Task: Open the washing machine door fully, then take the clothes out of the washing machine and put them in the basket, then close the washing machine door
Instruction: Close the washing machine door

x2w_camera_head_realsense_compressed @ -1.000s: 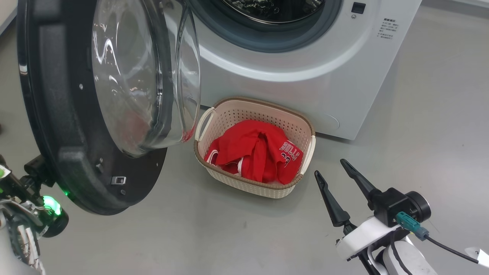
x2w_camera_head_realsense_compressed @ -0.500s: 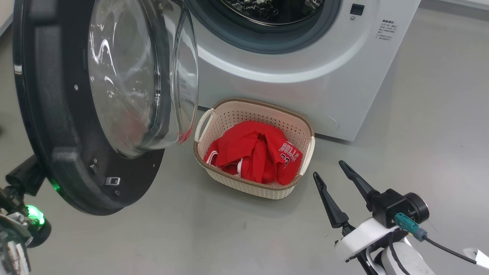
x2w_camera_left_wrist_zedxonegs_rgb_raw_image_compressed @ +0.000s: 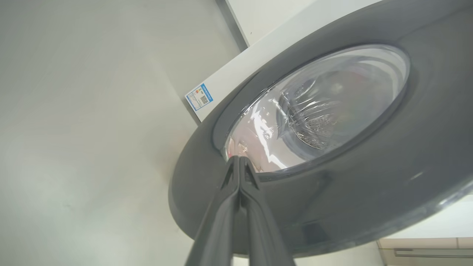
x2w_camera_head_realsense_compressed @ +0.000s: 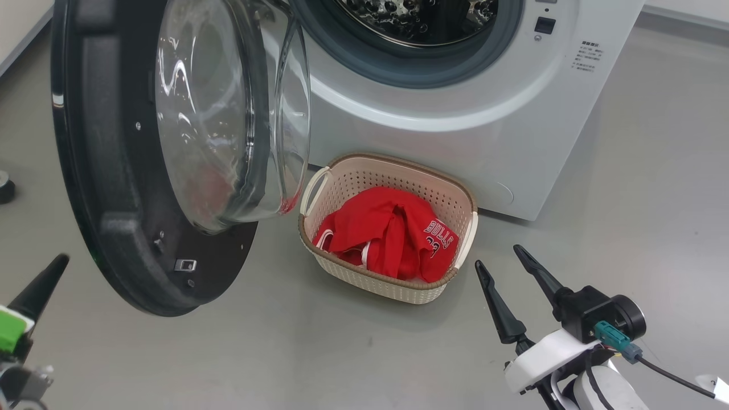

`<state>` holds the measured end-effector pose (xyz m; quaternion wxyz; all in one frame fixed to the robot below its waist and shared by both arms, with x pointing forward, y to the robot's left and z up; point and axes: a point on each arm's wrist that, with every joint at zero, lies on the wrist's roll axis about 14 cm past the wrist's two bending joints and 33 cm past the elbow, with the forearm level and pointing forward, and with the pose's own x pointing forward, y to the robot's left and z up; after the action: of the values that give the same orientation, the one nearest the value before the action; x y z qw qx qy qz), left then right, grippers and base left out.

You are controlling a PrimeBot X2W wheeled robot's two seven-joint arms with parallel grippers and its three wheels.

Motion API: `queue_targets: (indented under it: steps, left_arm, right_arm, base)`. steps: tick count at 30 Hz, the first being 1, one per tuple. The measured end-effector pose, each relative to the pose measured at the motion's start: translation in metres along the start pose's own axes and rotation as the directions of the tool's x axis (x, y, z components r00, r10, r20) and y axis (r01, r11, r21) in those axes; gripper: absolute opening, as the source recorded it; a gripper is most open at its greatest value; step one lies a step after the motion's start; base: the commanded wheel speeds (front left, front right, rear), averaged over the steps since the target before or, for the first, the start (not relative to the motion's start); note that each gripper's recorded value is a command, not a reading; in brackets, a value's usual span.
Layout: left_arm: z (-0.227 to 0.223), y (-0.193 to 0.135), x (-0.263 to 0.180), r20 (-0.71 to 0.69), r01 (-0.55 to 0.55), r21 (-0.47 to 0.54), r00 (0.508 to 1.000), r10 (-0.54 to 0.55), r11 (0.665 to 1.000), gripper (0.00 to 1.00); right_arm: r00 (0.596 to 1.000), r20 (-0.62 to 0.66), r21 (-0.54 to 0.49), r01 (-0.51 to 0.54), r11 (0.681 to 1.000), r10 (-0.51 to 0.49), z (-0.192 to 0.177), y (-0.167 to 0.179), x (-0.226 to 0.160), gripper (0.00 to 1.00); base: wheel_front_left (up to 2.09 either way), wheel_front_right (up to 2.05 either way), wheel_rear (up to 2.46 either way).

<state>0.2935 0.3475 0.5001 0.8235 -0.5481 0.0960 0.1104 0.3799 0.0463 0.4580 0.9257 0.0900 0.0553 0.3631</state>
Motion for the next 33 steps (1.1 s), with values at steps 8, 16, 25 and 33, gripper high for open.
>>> queue_targets:
  steps: [8, 16, 25, 33]
  left_arm:
    - [0.022, 0.041, -0.032, 0.168, -0.252, 0.28, 0.963, 0.211, 0.926, 0.0]
    - [0.014, 0.031, -0.033, 0.268, -0.275, 0.423, 0.948, 0.171, 0.863, 0.0]
    - [-0.004, 0.018, -0.031, 0.311, -0.253, 0.558, 0.947, 0.083, 0.79, 0.0]
    - [-0.02, 0.034, -0.04, 0.331, -0.274, 0.588, 0.94, 0.083, 0.761, 0.0]
  right_arm:
    - [1.0, 0.005, -0.002, -0.008, 1.0, 0.008, 0.002, 0.003, 0.001, 1.0]
    - [1.0, 0.009, -0.004, -0.008, 1.0, 0.008, 0.004, 0.004, 0.001, 1.0]
    - [1.0, 0.012, -0.007, -0.009, 1.0, 0.009, 0.005, 0.005, 0.0, 1.0]
    - [1.0, 0.011, -0.006, -0.011, 1.0, 0.012, 0.004, 0.006, -0.002, 1.0]
  base:
    - [0.0, 0.0, 0.0]
    - [0.0, 0.0, 0.0]
    - [0.0, 0.0, 0.0]
    - [0.0, 0.0, 0.0]
